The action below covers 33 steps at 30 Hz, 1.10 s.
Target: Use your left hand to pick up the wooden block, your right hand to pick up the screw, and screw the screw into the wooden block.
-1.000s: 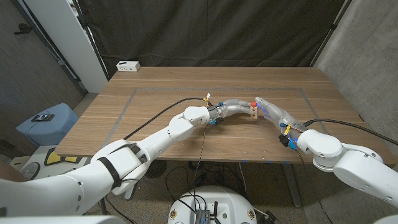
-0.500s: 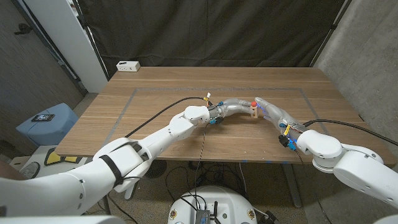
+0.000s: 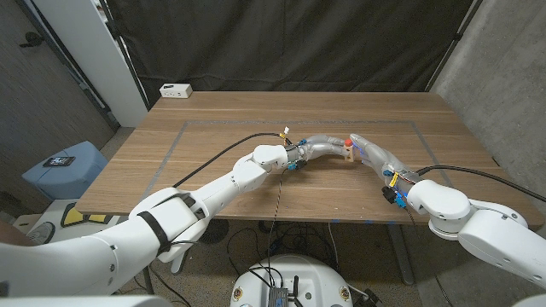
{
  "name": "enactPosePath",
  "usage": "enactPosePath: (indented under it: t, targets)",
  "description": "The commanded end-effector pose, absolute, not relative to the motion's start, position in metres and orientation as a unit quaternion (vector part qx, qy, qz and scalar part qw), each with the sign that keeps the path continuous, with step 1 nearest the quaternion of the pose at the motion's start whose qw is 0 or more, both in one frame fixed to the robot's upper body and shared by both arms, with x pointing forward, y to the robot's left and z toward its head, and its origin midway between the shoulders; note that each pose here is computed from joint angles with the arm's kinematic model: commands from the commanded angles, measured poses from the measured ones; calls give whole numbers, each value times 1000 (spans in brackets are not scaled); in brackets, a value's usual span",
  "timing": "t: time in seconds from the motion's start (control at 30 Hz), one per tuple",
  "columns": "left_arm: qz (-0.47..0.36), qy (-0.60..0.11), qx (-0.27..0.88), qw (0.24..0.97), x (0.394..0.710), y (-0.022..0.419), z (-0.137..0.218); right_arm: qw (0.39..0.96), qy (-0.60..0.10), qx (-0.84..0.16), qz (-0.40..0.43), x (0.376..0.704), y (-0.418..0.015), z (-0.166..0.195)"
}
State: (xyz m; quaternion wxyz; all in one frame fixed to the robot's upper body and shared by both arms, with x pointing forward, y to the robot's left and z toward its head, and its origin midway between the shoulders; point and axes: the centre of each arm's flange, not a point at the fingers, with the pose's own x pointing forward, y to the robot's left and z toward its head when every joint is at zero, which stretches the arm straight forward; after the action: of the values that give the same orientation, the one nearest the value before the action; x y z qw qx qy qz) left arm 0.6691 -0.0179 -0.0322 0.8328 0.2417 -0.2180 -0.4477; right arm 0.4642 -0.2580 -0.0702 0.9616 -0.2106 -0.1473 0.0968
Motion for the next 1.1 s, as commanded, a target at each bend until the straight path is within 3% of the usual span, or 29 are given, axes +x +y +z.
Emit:
enactPosePath:
  t: [0.03,1.1]
  targets:
    - [-451,-216,241,832,669,-19,-34,962,-147,-207,102,459,-252,-74]
    - [-451,-221,243,830,665,-13,-35,961,-157,-198,110,451,-238,-79]
